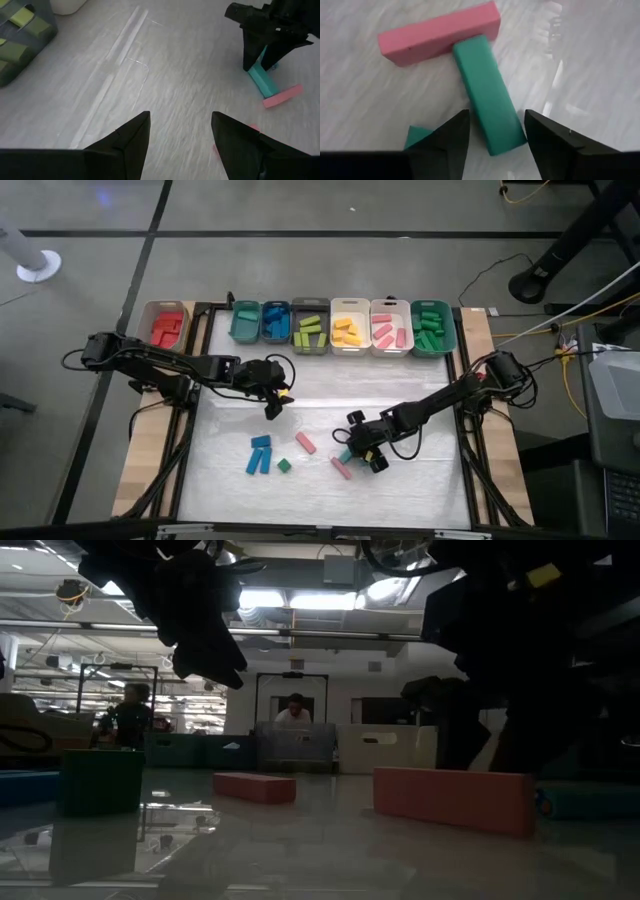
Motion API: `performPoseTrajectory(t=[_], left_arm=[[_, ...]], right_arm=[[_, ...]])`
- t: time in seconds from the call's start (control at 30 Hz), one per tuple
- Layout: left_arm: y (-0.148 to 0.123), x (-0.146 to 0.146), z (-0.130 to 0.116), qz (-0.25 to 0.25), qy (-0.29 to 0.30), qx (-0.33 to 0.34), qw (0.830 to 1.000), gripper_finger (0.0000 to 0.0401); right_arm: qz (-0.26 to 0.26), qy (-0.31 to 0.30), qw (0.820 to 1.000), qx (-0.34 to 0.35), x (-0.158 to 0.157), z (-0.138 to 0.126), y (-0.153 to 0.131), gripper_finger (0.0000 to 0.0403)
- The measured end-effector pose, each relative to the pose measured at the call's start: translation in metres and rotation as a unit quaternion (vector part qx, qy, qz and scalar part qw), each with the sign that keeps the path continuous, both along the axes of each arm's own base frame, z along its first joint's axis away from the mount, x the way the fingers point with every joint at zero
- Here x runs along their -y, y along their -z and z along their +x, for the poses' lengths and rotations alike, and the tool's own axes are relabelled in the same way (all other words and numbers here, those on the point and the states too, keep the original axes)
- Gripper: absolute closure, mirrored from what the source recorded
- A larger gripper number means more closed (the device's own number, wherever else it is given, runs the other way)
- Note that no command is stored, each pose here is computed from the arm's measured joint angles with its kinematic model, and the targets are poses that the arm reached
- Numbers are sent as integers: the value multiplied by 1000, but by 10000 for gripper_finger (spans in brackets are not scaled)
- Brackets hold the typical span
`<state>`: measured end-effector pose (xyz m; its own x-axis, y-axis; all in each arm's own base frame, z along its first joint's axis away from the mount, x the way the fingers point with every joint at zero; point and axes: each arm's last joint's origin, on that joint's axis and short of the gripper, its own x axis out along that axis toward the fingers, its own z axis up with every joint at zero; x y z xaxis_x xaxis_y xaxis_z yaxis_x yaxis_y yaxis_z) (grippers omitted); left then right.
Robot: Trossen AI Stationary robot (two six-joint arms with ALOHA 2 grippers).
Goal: Sort blocks
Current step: Put the light blue block into the left green bin
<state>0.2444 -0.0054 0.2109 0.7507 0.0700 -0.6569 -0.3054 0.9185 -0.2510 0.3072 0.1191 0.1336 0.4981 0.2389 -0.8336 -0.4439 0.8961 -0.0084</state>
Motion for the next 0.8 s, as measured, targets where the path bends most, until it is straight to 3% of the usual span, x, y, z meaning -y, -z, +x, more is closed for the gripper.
performPoseTrajectory(t=[0.33, 0.67, 0.8], left_arm=[[0, 0, 0, -7, -11, 2, 1000, 201], [0, 0, 0, -31, -32, 6, 999, 201], [0, 0, 0, -30, -32, 5, 999, 201]], right_arm=[[4, 3, 1000, 28, -1, 4, -7, 337], [-57, 31, 996, 54, 9, 9, -15, 395], [-58, 36, 996, 50, 13, 10, -16, 396]])
